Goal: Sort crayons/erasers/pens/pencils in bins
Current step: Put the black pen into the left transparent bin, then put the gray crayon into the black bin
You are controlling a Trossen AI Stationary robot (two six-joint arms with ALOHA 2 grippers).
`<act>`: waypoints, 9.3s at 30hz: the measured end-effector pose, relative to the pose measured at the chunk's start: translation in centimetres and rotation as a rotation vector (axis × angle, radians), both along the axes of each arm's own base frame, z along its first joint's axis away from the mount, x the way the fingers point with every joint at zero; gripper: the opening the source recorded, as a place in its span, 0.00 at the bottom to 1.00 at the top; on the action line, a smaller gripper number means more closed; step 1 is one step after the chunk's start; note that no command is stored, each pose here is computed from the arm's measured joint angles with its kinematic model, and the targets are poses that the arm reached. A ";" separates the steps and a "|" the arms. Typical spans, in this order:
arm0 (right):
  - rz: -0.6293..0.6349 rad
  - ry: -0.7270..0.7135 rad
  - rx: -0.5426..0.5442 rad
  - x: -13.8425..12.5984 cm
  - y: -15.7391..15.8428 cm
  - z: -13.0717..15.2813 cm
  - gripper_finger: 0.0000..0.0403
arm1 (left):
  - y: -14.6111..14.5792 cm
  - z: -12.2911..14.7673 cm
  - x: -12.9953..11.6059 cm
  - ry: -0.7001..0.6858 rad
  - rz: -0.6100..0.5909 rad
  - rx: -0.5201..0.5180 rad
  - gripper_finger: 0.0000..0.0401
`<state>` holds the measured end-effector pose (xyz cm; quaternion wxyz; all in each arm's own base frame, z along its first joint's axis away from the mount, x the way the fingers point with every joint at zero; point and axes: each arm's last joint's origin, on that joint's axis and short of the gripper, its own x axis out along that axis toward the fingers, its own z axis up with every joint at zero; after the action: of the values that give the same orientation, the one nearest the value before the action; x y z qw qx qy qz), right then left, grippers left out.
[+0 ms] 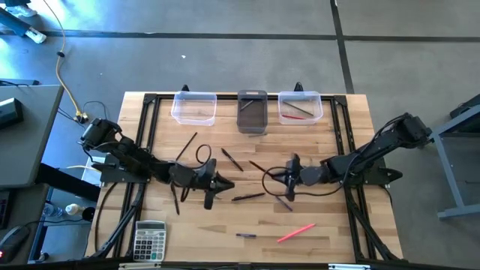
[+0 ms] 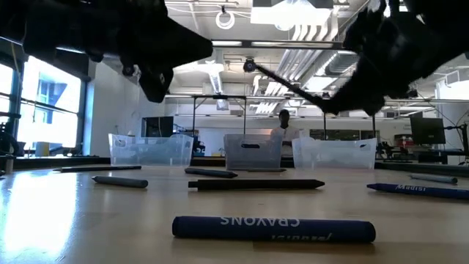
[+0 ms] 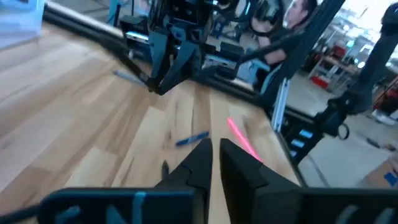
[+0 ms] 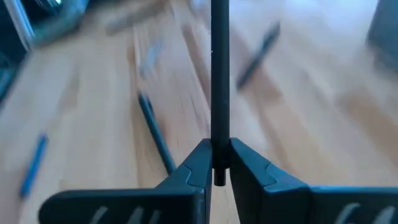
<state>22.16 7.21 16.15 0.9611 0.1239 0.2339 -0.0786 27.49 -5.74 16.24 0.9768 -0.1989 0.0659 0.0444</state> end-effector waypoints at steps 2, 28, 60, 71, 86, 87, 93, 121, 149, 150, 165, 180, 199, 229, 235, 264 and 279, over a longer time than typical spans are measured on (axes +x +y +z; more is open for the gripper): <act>0.002 -0.090 -0.007 0.4 0.1 0.8 0.07 | 0.0 0.1 0.0 -0.013 0.013 0.009 0.10; 0.216 -0.515 -0.014 4.6 2.2 0.3 0.07 | -0.5 5.9 3.0 -0.244 0.092 0.208 0.39; 0.244 -0.492 -0.071 5.6 2.7 0.9 0.32 | -1.1 7.5 3.4 -0.289 0.026 0.430 0.05; 0.158 -0.342 -0.198 5.2 2.2 0.4 0.60 | -0.1 10.5 0.9 -0.175 0.136 0.554 0.03; 0.114 -0.073 -0.328 3.6 1.2 -0.1 0.24 | 6.6 13.6 -3.4 0.361 0.402 0.676 0.03; 0.108 -0.053 -0.328 3.5 1.2 -0.3 0.19 | 7.6 13.8 -3.5 0.426 0.431 0.687 0.03; 0.111 -0.024 -0.336 3.4 1.1 -0.5 0.02 | 13.6 13.5 -4.1 0.755 0.552 0.702 0.03; 0.132 -0.017 -0.381 3.4 1.1 -0.5 0.00 | 29.6 2.5 -7.0 1.281 0.294 0.605 0.03; 0.141 -0.016 -0.389 3.4 1.1 -0.5 0.00 | 28.4 3.3 -5.6 1.374 0.319 0.760 0.19; 0.143 -0.015 -0.395 3.4 1.1 -0.5 0.00 | 28.1 3.8 -5.4 1.354 0.327 0.775 0.18; 0.146 -0.178 -0.384 2.3 0.8 -0.9 0.00 | 19.0 8.8 -4.8 0.717 0.299 0.699 0.00; 0.160 -0.308 -0.334 0.6 0.3 -1.4 0.00 | 7.8 5.7 -4.1 0.518 -0.005 0.622 0.00; 0.165 -0.246 -0.327 0.5 0.3 -2.0 0.00 | -2.0 1.6 -3.9 0.606 -0.315 0.504 0.17; 0.168 -0.228 -0.332 0.5 0.2 -2.2 0.00 | -0.2 -3.7 -1.8 0.857 -0.299 0.369 0.27; 0.168 -0.228 -0.332 0.5 0.2 -2.2 0.00 | -0.4 -3.6 -1.0 0.885 -0.322 0.401 0.19; 0.170 -0.220 -0.334 0.4 0.2 -2.3 0.00 | 0.5 0.2 3.0 1.056 -0.333 0.454 0.03; 0.171 -0.215 -0.335 0.4 0.2 -2.3 0.00 | 10.5 9.5 3.9 0.617 0.122 0.447 0.03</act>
<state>22.59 7.45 13.83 0.9908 -0.0502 0.1235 -0.0210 31.42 4.74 25.76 0.9259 0.0379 0.3333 0.1735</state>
